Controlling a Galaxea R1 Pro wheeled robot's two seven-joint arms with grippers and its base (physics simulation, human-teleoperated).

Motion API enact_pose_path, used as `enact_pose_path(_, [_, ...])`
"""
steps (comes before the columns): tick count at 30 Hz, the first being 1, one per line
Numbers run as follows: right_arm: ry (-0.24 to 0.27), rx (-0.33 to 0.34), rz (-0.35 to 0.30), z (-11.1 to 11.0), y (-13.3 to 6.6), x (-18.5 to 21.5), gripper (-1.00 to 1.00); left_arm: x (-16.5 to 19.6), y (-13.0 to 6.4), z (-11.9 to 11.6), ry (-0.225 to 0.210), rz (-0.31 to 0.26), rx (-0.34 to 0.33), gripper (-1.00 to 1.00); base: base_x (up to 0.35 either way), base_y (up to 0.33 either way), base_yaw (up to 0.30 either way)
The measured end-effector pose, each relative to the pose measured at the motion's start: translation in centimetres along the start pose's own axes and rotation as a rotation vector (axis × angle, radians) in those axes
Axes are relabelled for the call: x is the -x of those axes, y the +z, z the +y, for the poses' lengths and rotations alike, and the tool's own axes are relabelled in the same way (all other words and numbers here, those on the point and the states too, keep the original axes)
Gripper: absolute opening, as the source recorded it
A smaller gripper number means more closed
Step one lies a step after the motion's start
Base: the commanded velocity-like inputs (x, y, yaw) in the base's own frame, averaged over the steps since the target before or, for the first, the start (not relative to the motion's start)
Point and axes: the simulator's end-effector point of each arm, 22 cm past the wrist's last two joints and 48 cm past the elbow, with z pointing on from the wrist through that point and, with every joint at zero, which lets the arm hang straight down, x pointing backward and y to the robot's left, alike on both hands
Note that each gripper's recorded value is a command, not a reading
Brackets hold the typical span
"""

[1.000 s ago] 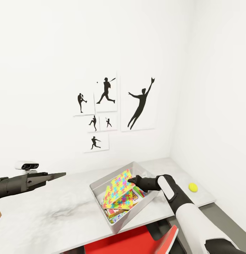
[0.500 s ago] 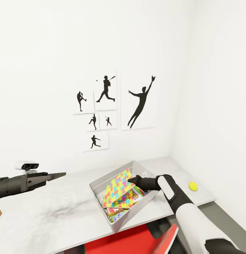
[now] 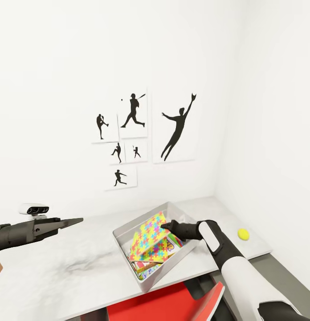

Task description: Put all the toys in the child's room - the three board games (two on the bed and one on the table), the two jigsaw puzzles on the table, and the tennis ball on the table - inside the toy box on the table in the child's room.

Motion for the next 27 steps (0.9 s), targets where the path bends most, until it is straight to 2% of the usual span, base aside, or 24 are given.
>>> enact_pose_path(4, [-0.003,0.002,-0.011,0.0,0.0,0.2,-1.0,0.0,0.0,0.0,0.0,0.0,0.0,1.0,0.0,0.0,0.0])
enact_pose_path(5, [-0.003,0.002,-0.012,0.0,0.0,0.3,1.0,0.0,0.0,0.0,0.0,0.0,0.0,1.0,0.0,0.0,0.0])
enact_pose_path(24, [-0.007,0.0,-0.021,-0.2,-0.3,0.7,1.0,0.0,0.0,0.0,-0.001,0.0,0.0,1.0,0.0,0.0,0.0])
enact_pose_path(27, [-0.036,0.03,-0.053,1.0,-1.1,1.9,1.0,0.0,0.0,0.0,0.0,0.001,0.001,1.0,0.0,0.0,0.0])
